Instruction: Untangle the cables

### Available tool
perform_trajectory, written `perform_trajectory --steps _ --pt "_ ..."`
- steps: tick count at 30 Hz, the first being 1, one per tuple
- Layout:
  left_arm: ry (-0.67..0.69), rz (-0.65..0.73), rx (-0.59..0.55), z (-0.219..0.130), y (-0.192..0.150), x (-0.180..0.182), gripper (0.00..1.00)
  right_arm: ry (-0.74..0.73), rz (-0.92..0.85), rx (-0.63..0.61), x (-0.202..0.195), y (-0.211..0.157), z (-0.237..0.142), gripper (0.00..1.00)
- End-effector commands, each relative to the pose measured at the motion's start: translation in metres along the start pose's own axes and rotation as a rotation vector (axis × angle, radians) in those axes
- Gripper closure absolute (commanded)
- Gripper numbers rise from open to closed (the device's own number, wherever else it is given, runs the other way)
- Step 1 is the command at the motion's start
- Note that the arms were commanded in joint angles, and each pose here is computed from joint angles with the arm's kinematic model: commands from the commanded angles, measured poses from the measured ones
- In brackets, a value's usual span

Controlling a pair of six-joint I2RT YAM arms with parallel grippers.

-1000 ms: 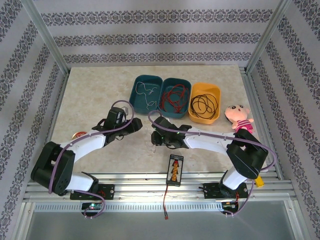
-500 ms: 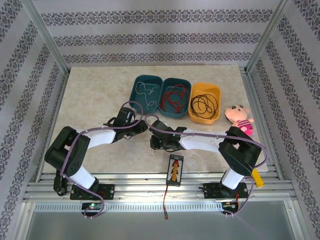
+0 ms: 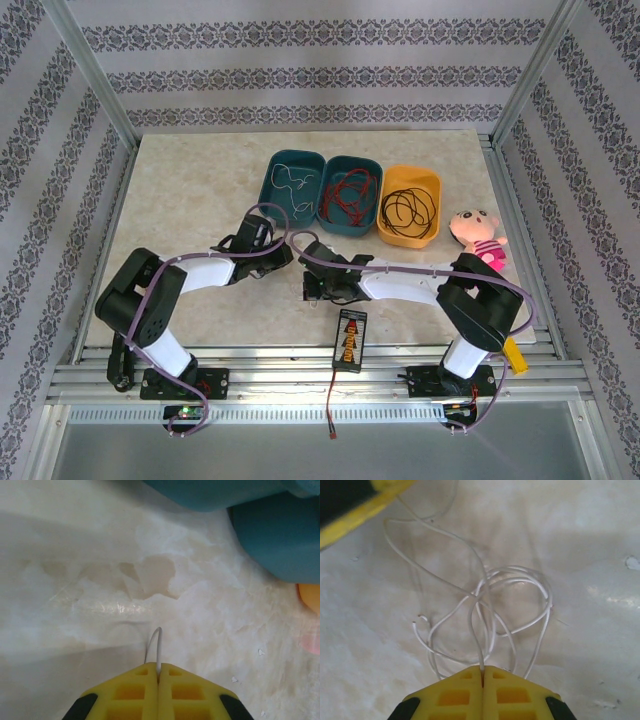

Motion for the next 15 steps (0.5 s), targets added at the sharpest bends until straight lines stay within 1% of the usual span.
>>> perform_trajectory --steps 1,9,15 --pt "0.012 0.063 -0.074 -0.021 0.016 -0.014 1.00 -0.037 0.017 -0.007 -0.013 -0.004 -0.003 1.00" --pt "0.119 0.100 -0.217 -0.078 0.037 0.001 1.00 -0.085 0.039 -0.075 -0.036 0.003 -0.023 1.00" --pt "0.228 0.138 -0.359 -0.139 0.051 0.016 1.00 -0.109 0.054 -0.109 -0.047 0.009 -0.033 1.00"
Point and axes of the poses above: each hand's point on the last joint's axis, 136 mm out from that joint toward the fingers, its own z axis out along the fingers, its own x axis along the line the jaws close on, y = z × x, the point moved 2 cm from there along -z, back along the fingers, and after that the axes turned 1 degree about -z, right-handed, at the moved point
